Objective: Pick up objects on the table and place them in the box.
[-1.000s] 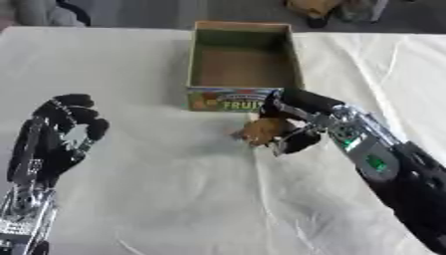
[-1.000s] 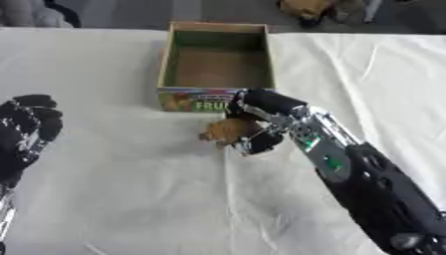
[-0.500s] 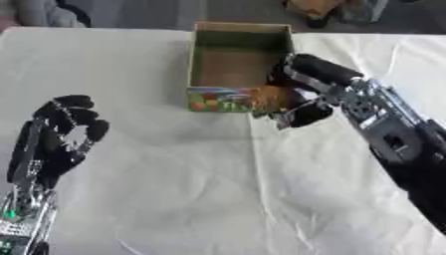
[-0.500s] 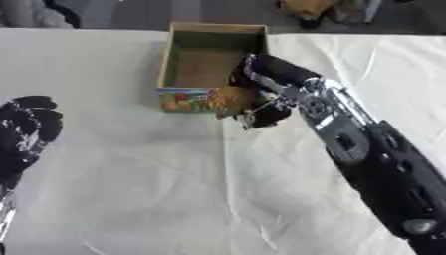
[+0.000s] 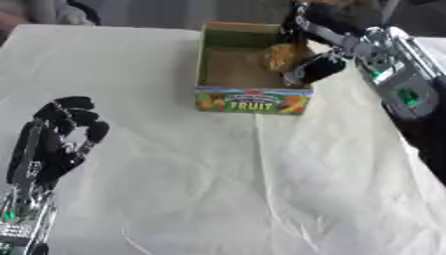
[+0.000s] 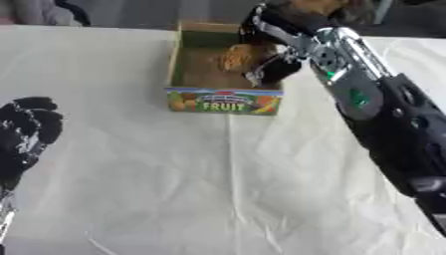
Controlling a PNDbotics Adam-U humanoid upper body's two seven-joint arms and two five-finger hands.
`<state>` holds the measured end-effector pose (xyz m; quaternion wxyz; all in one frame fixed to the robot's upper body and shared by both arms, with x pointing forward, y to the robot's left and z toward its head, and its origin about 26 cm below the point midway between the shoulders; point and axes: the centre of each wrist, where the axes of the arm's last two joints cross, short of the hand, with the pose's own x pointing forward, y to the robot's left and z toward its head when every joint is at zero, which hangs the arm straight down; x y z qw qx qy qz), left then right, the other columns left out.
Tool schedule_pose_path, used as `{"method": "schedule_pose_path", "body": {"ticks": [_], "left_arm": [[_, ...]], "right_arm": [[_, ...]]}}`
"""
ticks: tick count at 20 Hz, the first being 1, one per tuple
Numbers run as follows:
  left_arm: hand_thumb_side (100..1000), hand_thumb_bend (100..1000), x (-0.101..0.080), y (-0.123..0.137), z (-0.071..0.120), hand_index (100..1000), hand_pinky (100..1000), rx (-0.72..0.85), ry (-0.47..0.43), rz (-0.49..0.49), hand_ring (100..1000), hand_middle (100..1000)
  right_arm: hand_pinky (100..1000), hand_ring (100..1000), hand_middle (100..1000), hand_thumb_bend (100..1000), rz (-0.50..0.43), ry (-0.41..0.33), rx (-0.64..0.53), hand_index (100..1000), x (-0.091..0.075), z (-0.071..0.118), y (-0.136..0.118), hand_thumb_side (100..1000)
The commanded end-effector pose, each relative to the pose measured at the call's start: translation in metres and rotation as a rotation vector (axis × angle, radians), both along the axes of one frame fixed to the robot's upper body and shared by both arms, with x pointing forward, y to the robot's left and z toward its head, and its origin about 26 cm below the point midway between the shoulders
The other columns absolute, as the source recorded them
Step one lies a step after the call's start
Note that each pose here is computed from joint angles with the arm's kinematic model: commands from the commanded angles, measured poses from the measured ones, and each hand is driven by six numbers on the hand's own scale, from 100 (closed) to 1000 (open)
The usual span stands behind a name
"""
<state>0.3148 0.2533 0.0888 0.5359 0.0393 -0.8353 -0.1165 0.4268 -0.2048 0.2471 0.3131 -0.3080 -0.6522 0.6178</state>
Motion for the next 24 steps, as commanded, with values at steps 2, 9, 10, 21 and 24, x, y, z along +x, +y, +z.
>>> {"method": "schedule_pose_path", "body": {"ticks": [2, 9, 10, 21, 24], "left_arm": [[476, 802, 0.003, -0.009, 0.013, 691, 642, -0.001, -0.041, -0.046, 608, 599], [475, 801, 0.007, -0.023, 0.022, 691, 642, 0.001, -0.064, -0.119, 608, 599], [475, 801, 0.008, -0.024, 0.023, 691, 642, 0.001, -0.066, -0.125, 607, 599], [476, 799, 0.010, -0.034, 0.029, 691, 643, 0.008, -0.079, -0.184, 607, 599], [476, 799, 0.010, -0.035, 0.028, 691, 643, 0.008, -0.075, -0.193, 607, 599]], "right_arm": [[493, 427, 380, 269, -0.087, -0.049, -0.025, 505, 0.019, 0.013, -0.011, 100], [505, 442, 387, 287, -0.256, -0.079, -0.053, 512, 0.048, 0.007, -0.032, 100], [506, 443, 388, 288, -0.276, -0.079, -0.053, 514, 0.052, 0.004, -0.035, 100], [552, 502, 467, 240, -0.425, -0.010, -0.014, 592, 0.071, -0.051, -0.058, 100], [553, 504, 471, 234, -0.433, 0.006, -0.006, 598, 0.072, -0.068, -0.058, 100]]}}
